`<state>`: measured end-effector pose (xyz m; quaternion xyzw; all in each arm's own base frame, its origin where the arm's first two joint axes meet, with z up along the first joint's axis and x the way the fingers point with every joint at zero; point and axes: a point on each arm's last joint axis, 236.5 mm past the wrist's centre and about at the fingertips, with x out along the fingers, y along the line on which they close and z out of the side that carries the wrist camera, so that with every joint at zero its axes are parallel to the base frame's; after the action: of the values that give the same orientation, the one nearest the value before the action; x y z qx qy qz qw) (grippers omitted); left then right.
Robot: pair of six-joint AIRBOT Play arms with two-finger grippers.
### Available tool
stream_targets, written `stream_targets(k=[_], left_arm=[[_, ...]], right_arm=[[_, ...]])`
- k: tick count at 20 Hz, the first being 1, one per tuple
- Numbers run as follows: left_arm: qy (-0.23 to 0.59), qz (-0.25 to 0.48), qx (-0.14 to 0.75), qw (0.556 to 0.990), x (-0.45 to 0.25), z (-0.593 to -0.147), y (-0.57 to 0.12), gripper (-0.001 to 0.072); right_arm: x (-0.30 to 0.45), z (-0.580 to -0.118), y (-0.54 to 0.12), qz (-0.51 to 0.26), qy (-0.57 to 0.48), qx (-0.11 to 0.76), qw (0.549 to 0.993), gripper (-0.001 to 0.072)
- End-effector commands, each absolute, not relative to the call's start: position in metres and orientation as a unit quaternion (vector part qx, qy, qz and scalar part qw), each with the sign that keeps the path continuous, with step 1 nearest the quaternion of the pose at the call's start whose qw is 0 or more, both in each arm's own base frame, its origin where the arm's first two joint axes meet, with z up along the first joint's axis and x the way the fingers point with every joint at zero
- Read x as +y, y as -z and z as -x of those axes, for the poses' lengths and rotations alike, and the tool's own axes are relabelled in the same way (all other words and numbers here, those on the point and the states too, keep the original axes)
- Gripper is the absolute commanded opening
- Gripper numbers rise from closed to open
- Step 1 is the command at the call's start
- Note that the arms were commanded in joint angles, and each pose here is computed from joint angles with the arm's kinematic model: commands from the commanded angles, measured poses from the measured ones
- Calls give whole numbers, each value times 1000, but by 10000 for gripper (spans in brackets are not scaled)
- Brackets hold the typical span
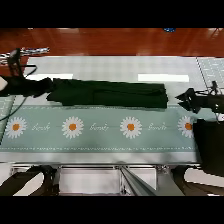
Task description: Fold the shirts.
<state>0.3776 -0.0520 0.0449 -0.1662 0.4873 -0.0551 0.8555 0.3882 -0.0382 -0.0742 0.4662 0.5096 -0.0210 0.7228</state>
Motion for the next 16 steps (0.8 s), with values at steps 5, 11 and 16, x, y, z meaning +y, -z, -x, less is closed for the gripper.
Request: stream_targets(k=[5, 11, 16], left_arm=[[91, 152, 496, 850, -90, -371, -26, 501], [99, 176, 500, 843, -99, -372, -25, 500], [117, 165, 495, 845, -105, -372, -28, 22]], right_arm=[[32, -441, 99, -477, -43, 541, 691, 414], [69, -471, 96, -449, -78, 546, 703, 19], [49, -444, 37, -360, -113, 551, 745, 19]])
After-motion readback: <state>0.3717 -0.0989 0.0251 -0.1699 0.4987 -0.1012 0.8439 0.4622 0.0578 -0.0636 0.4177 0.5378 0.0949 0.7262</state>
